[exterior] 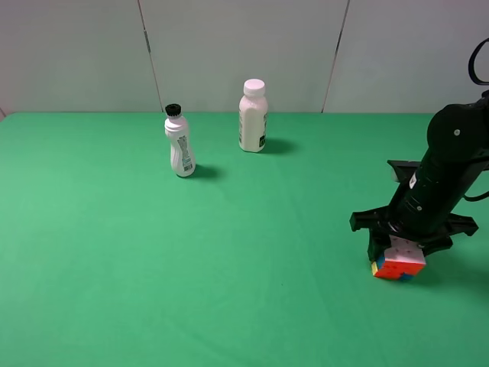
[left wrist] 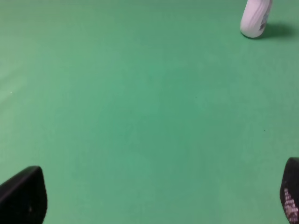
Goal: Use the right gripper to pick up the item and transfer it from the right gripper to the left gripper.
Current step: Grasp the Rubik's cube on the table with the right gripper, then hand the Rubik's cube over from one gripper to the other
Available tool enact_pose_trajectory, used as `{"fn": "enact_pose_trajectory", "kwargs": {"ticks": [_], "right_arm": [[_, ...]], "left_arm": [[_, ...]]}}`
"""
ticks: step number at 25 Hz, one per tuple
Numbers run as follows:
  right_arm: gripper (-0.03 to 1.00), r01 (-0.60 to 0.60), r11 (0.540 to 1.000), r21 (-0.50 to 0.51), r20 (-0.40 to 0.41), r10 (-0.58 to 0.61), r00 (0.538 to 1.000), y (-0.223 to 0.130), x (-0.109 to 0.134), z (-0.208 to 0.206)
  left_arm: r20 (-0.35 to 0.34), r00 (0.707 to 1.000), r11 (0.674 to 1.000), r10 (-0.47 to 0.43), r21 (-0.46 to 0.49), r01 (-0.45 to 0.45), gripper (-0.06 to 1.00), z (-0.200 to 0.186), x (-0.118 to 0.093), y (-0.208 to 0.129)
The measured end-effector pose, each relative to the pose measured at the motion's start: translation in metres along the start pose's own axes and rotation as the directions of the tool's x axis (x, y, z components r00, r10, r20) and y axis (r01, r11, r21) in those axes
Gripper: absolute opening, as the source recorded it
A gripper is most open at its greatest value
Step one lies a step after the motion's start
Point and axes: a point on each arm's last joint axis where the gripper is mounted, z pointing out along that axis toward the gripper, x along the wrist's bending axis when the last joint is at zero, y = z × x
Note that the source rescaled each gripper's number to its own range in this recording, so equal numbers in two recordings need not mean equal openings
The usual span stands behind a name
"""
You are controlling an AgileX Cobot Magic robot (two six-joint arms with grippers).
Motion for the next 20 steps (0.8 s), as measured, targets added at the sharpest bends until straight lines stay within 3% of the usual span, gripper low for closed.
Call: {"fn": "enact_pose_trajectory", "kwargs": {"ticks": [20], "right_arm": [[0.00, -0.004, 1.000, -0.025, -0.013, 0.003, 1.000, -0.003, -0.001, -0.013]], "left_arm": [[0.000, 1.000, 1.000, 0.000, 0.000, 0.000, 1.00, 0.000, 0.000, 0.000]]}}
